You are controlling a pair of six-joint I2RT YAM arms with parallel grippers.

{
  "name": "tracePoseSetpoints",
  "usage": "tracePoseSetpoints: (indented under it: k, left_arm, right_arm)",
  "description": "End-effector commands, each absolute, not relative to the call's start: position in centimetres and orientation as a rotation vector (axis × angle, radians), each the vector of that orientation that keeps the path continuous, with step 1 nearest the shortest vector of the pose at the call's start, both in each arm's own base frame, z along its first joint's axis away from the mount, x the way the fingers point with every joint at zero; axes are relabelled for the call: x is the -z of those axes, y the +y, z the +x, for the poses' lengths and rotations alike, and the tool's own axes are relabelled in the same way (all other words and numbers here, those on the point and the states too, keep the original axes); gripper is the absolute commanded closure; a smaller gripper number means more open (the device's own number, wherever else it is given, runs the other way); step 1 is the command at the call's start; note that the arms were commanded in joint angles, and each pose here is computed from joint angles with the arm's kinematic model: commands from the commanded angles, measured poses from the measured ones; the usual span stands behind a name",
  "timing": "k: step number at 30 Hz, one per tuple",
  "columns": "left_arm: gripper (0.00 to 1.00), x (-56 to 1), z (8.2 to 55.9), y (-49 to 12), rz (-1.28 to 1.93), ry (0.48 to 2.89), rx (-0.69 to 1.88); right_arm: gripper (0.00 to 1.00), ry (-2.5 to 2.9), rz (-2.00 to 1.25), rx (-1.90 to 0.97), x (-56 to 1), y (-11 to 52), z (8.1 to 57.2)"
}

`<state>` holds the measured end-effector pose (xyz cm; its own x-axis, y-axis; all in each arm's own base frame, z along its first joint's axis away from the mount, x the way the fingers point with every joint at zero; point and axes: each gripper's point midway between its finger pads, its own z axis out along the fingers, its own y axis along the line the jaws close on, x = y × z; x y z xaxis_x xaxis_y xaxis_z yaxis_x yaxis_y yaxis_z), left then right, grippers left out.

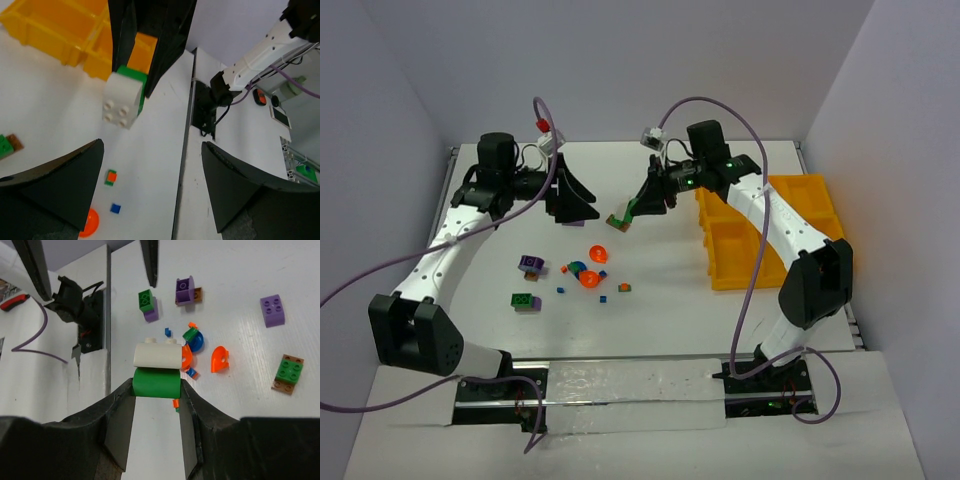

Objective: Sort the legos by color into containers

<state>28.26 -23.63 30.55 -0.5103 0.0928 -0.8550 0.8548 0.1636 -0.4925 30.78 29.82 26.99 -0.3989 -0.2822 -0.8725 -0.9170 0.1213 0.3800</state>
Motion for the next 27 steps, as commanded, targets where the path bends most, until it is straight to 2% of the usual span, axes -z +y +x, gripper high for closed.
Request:
tracePoseSetpoints:
  k: [1, 10, 20, 27]
  left_arm:
    - [0.12, -33.5, 27.1, -24.1, 0.997, 1.552, 1.459]
    - [0.22, -31.8, 27.4, -25.2, 1.092, 1.520, 1.347]
    - [0.23, -31.5, 27.4, -25.7, 1.154, 1.476, 1.356]
    - [0.38, -31.3, 27.5, -25.9, 1.168, 1.473, 1.370]
  right_arm:
    - [1.00, 1.618, -1.298, -1.271, -30.3, 30.7, 28.3]
    - [1.00, 1.567, -1.299, -1.323, -32.4, 32.0, 27.7]
    - [1.00, 1.546, -1.300, -1.344, -33.4, 32.6, 27.3]
    - [1.00, 1.538, -1.310, -1.342, -33.5, 32.9, 27.4]
